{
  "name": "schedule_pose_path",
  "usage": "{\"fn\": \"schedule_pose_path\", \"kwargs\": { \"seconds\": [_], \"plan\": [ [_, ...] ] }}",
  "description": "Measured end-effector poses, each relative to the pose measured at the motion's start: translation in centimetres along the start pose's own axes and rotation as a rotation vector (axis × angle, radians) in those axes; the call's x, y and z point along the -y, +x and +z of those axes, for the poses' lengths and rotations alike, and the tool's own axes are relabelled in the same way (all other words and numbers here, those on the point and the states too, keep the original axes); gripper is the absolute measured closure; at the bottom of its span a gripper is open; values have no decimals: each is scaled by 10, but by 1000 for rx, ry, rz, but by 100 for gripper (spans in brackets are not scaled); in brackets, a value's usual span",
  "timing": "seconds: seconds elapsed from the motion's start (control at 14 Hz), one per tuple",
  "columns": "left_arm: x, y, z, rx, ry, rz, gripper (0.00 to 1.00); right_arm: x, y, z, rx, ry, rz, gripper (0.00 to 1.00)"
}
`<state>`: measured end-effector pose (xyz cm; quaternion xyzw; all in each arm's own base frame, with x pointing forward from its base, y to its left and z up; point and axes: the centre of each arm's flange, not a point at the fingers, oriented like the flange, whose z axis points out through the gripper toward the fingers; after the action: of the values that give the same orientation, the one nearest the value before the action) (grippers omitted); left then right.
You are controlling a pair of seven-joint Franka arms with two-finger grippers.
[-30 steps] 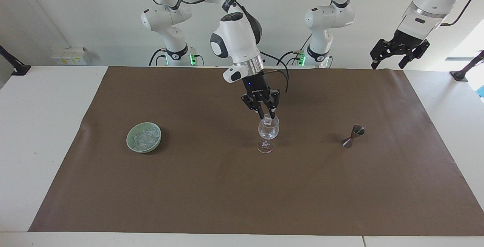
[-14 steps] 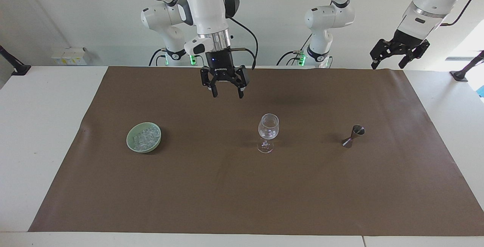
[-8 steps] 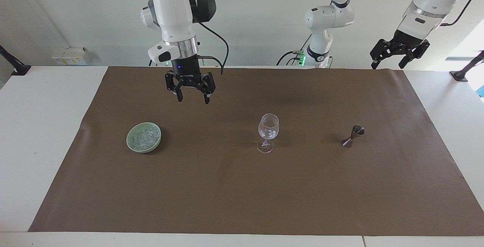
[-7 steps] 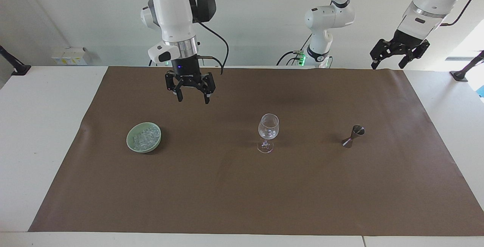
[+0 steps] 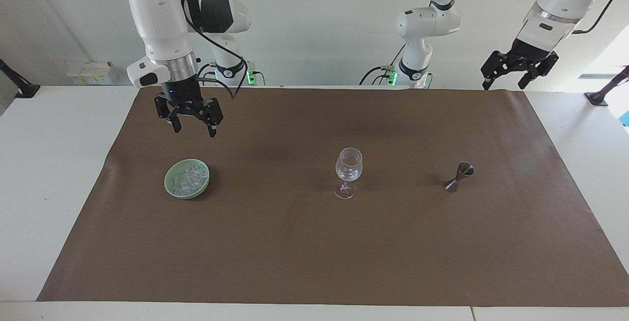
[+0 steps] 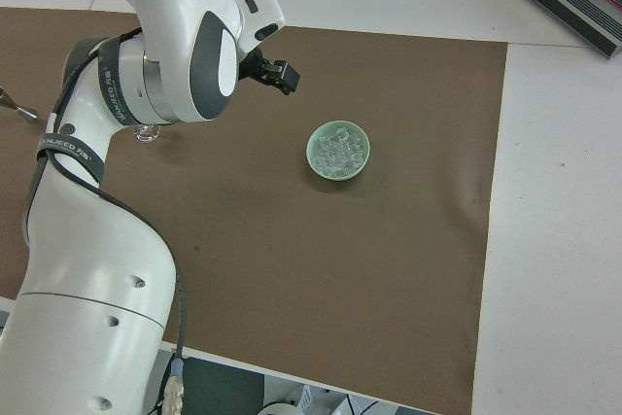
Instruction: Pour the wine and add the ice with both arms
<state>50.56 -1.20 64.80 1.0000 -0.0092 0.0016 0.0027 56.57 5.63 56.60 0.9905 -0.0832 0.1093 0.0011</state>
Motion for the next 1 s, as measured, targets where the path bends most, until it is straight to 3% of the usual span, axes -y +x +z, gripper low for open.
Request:
{"fn": "schedule_pose_path", "kwargs": {
  "seconds": [0.29,0.64,1.0],
  "plan": [
    [0,0,0,0,0,0,0,-11,2,-37,40,-16,-23,0],
    [0,0,0,0,0,0,0,-30,15,-90,35,-21,-37,0],
    [0,0,0,0,0,0,0,-35,21,-79,67,-27,-52,0]
  ]
}}
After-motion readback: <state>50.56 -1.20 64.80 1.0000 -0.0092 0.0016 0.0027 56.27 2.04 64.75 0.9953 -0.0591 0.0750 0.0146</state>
